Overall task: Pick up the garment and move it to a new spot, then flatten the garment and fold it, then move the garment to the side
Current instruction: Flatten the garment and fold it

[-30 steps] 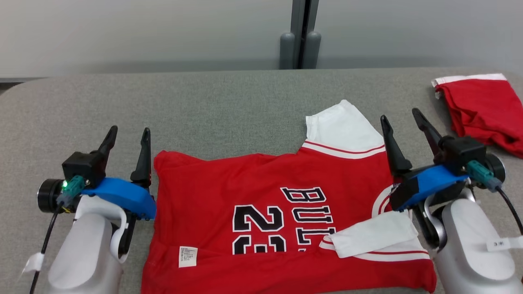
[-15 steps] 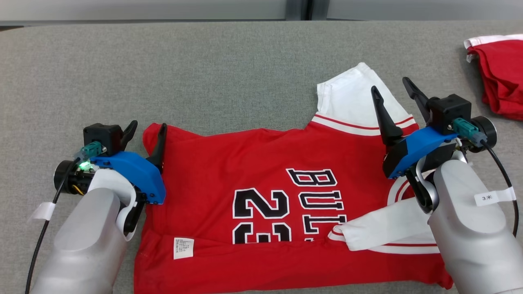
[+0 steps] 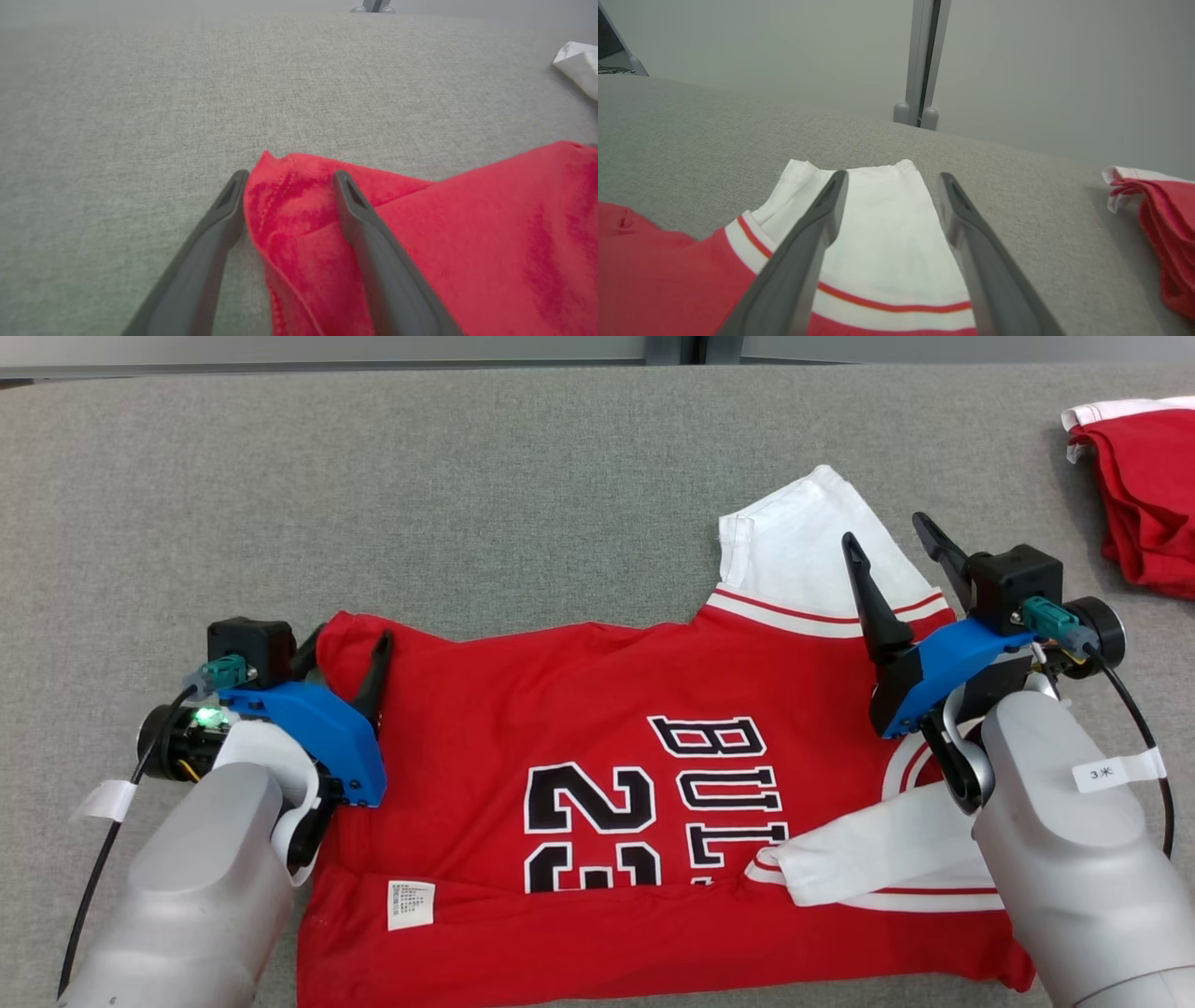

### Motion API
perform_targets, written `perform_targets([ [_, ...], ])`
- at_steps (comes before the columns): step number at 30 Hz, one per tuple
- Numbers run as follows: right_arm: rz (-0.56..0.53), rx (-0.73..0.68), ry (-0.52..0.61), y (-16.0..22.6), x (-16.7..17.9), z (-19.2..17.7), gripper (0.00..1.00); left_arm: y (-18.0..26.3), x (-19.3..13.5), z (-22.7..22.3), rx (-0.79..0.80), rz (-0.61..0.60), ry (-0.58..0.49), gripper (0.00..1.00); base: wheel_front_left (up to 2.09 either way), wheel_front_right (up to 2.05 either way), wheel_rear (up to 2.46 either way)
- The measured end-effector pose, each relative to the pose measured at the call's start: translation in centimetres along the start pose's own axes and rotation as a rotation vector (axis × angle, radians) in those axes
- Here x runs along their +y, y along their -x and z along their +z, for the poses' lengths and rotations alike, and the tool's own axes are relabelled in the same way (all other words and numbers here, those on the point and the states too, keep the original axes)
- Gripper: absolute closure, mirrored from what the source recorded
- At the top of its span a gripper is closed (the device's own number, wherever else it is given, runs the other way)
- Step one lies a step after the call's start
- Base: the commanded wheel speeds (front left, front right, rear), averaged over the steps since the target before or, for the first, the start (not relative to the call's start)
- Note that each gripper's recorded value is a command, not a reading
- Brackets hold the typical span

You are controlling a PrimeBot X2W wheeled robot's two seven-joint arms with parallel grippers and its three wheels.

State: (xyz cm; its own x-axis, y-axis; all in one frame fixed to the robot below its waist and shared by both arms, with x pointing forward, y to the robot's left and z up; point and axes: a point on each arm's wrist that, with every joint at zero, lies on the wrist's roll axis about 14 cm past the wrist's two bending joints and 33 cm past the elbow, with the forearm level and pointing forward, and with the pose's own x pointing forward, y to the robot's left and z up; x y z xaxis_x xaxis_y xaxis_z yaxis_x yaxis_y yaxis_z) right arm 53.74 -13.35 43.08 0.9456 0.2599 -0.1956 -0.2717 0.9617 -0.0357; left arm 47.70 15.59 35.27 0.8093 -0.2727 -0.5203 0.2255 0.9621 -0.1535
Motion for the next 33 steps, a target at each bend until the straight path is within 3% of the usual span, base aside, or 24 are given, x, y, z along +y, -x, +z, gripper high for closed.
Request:
perform_targets([
  [2, -0.001, -0.002, 0.002, -0.1, -0.1, 0.2, 0.00, 0.0, -0.1, -0.4, 0.011, -0.005, -0.002, 1.00, 0.00, 0.00, 0.00],
  [17, 0.002, 0.031, 0.054, -3.0, -1.2, 1.5, 0.00, 0.8, -0.1, 1.4, -0.085, -0.029, -0.004, 1.00, 0.00, 0.00, 0.00],
  [33, 0.021, 0.358, 0.106, -7.2, -1.4, -2.5, 0.00, 0.8, -0.5, 2.8, -0.147, -0.065, -0.011, 1.00, 0.00, 0.00, 0.00],
])
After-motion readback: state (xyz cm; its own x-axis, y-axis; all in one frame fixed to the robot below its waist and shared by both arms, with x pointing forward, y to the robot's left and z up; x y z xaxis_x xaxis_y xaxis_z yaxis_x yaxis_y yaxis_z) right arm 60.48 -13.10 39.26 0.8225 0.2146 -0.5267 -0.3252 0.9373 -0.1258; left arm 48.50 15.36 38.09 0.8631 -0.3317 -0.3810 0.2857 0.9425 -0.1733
